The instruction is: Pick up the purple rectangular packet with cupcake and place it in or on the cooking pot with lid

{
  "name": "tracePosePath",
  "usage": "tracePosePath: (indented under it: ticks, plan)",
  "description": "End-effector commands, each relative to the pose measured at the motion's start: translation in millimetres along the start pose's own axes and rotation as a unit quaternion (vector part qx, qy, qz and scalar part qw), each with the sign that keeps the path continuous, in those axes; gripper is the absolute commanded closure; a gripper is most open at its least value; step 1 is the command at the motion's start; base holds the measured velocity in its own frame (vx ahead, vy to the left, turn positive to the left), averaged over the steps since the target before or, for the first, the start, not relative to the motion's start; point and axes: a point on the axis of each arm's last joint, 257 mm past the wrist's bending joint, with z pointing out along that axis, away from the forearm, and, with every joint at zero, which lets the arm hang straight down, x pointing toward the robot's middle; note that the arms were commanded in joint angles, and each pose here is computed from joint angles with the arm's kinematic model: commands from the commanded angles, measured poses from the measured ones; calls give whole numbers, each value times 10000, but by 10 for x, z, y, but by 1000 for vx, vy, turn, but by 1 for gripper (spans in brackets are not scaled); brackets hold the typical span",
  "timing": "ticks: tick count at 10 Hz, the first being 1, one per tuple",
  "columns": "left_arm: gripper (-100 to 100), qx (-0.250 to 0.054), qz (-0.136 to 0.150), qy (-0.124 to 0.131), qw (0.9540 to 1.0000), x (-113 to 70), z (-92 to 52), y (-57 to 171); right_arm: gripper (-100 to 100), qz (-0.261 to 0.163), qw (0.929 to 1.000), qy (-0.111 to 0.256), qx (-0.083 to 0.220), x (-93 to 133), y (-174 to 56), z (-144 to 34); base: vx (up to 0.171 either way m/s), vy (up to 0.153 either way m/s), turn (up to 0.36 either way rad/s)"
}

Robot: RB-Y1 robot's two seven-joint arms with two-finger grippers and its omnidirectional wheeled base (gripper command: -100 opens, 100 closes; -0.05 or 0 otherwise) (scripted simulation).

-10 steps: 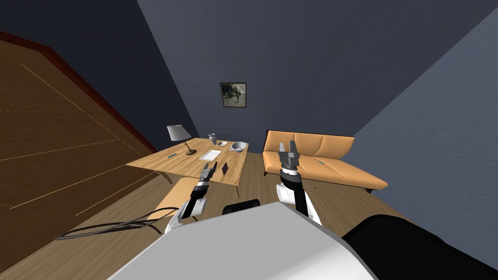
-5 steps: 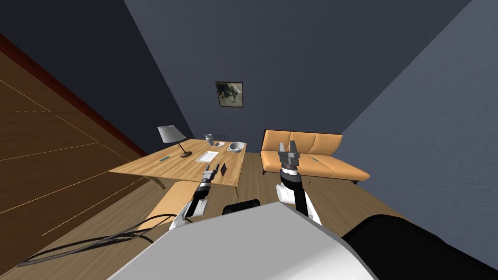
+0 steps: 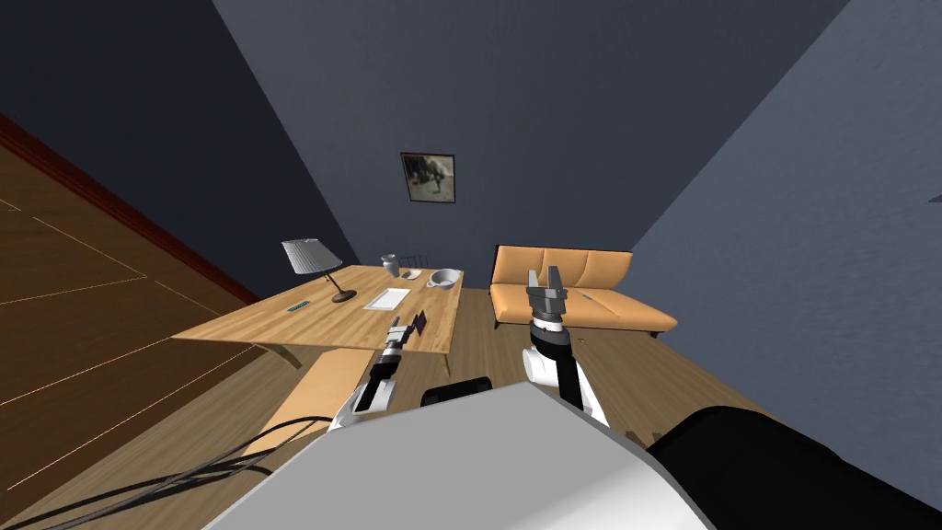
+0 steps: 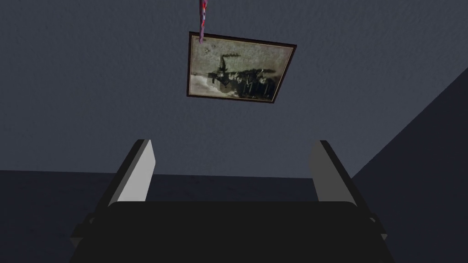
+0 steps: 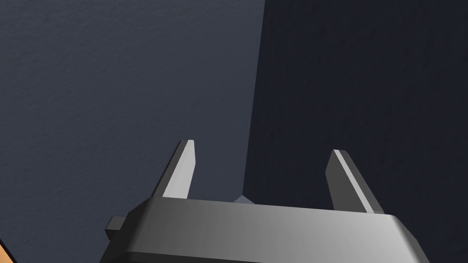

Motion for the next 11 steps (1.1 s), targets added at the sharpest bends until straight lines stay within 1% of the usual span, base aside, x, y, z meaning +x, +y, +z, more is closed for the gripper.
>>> tracePosePath:
  ticks: [1, 2, 3, 4, 5, 6, 7, 8, 9, 10, 11]
  plan:
    - [-100, 6, 193, 71, 9998, 87, 14, -12, 0, 0, 10000, 0, 0, 0, 0, 0, -2, 33, -97]
    - [-100, -39, 186, 209, 9996, 195, -53, 23, 0, 0, 10000, 0, 0, 0, 0, 0, -2, 29, -62]
    - [-100, -7, 339, 191, 9992, 208, -9, -22, 0, 0, 10000, 0, 0, 0, 0, 0, 0, 35, -112]
    - [-100, -51, 332, 337, 9989, 319, -82, 12, 0, 0, 10000, 0, 0, 0, 0, 0, 0, 33, -61]
    - [-100, -43, 469, 397, 9981, 390, -81, -16, 0, 0, 10000, 0, 0, 0, 0, 0, 3, 41, -88]
    - [-100, -65, 465, 474, 9978, 447, -122, 1, 0, 0, 10000, 0, 0, 0, 0, 0, 6, 37, -52]
    - [-100, -47, 589, 498, 9970, 489, -105, -38, 0, 0, 10000, 0, 0, 0, 0, 0, 5, 42, -96]
    - [-100, -73, 584, 598, 9965, 561, -159, -17, 0, 0, 10000, 0, 0, 0, 0, 0, -1, 40, -45]
    - [-100, -71, 690, 681, 9953, 643, -179, -48, 0, 0, 10000, 0, 0, 0, 0, 0, 0, 50, -61]
    - [-100, -79, 688, 715, 9950, 666, -198, -41, 0, 0, 10000, 0, 0, 0, 0, 0, 1, 40, -46]
    - [-100, -77, 778, 790, 9938, 741, -218, -77, 0, 0, 10000, 0, 0, 0, 0, 0, 5, 43, -79]
